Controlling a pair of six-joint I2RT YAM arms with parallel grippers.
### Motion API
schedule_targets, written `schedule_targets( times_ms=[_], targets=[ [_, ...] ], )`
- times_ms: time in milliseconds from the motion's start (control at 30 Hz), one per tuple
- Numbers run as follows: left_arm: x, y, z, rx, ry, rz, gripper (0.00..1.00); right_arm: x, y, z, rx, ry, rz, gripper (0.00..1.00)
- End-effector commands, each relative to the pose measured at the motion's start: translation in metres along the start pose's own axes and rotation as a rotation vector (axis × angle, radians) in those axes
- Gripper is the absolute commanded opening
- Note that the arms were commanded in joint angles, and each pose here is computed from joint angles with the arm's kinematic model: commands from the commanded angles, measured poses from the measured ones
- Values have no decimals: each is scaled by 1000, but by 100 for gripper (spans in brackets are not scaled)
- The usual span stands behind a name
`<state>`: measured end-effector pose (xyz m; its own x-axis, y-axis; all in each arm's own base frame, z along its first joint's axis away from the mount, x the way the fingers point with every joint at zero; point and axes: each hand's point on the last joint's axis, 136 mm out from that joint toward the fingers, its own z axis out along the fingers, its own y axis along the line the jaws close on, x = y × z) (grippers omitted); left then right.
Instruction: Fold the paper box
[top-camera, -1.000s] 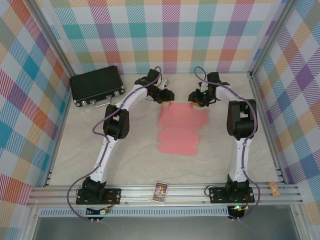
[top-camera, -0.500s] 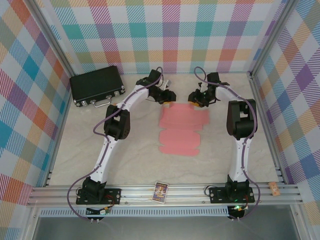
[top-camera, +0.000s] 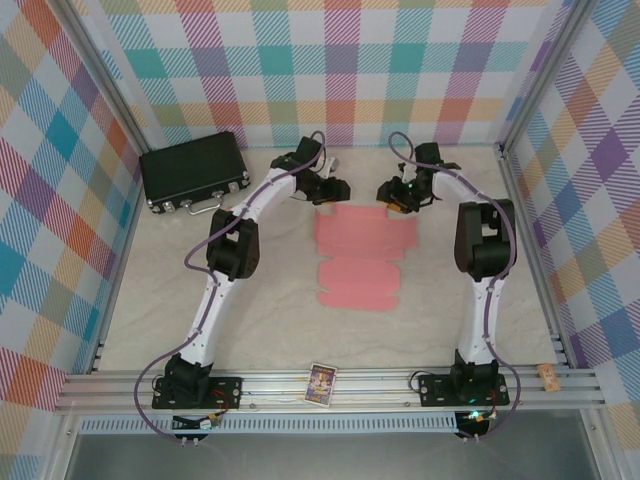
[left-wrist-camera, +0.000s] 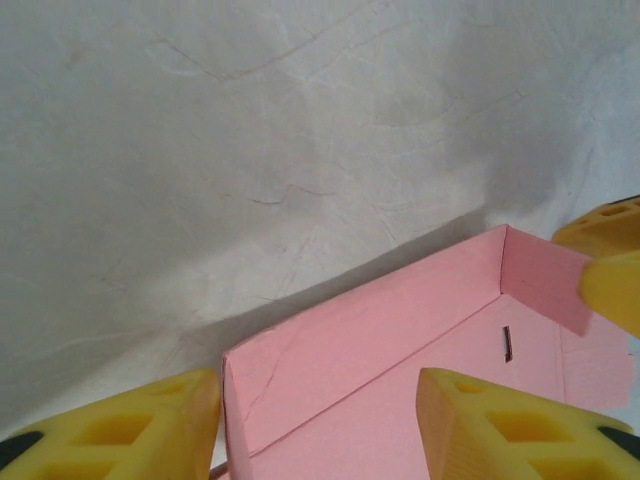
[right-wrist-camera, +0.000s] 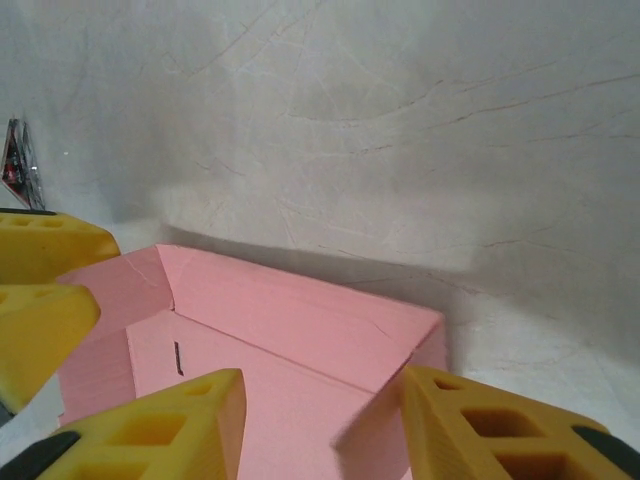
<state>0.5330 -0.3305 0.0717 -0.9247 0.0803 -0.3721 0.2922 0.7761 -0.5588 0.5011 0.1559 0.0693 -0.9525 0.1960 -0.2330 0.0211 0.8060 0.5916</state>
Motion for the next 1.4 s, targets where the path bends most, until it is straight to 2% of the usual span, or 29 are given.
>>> schedule_targets(
  times_ms=[0, 167, 333, 467, 667, 767, 933, 1233, 1367],
  targets=[
    [-35, -26, -63, -20, -118, 66, 57, -12, 27, -40, 9, -76, -78, 48],
    [-39, -31, -96, -84, -151, 106, 66, -9, 27, -65, 79, -124, -113, 53],
    [-23, -22, -127, -212, -155, 101, 70, 13, 18, -84, 131, -138, -134, 55],
    [15, -13, -147, -308, -125, 86, 70, 45, 10, -93, 137, -122, -138, 56],
    [79, -1, -158, -374, -113, -17, 68, 96, -11, -95, 161, -75, -97, 58],
    [104, -3, -156, -353, -112, -45, 71, 117, -18, -91, 152, -49, -64, 59],
    [135, -5, -129, -265, -47, -99, 72, 135, -27, -80, 128, -26, -26, 58],
    [141, 1, -95, -194, -61, -189, 72, 134, -41, -61, 136, -38, 35, 52],
    [144, 4, -78, -181, -26, -221, 68, 133, -44, -52, 128, -21, 57, 48]
  ],
)
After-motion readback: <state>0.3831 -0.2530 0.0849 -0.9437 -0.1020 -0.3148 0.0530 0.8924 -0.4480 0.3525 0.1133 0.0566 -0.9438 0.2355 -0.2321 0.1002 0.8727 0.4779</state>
